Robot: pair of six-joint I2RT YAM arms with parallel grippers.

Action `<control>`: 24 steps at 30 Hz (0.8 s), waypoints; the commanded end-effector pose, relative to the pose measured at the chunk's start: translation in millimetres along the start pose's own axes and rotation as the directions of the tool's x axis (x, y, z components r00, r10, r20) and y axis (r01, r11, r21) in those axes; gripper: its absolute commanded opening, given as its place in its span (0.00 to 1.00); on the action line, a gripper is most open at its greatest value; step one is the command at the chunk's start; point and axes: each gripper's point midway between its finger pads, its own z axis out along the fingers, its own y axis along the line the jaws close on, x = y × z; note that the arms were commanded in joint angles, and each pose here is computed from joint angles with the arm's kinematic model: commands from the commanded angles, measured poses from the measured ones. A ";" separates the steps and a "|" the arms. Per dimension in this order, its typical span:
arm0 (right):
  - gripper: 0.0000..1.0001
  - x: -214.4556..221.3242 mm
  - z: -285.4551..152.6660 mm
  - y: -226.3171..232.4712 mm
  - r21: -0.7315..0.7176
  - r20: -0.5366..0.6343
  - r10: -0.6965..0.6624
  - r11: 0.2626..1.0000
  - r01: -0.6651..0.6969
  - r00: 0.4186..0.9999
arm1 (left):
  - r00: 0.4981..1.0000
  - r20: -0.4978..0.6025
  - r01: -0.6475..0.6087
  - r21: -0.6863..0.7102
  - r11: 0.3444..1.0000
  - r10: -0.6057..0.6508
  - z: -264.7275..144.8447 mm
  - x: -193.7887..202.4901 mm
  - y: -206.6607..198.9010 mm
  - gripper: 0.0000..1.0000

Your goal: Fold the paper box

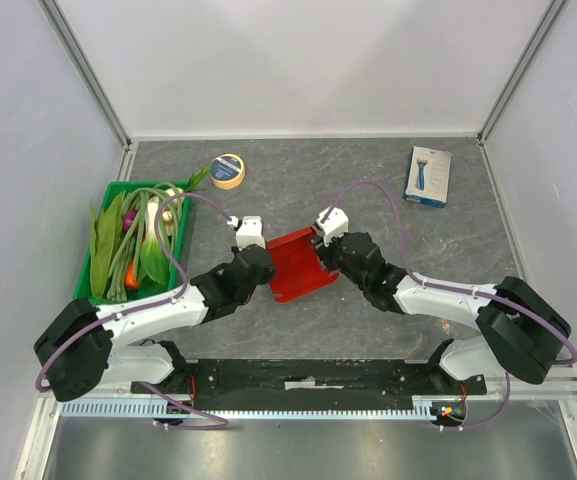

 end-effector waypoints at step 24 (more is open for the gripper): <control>0.67 -33.6 -82.0 -17.3 -0.204 0.023 0.060 0.978 -0.054 0.998 | 0.999 -0.029 0.022 0.097 0.995 -0.020 -7.8 -17.0 -14.6 0.02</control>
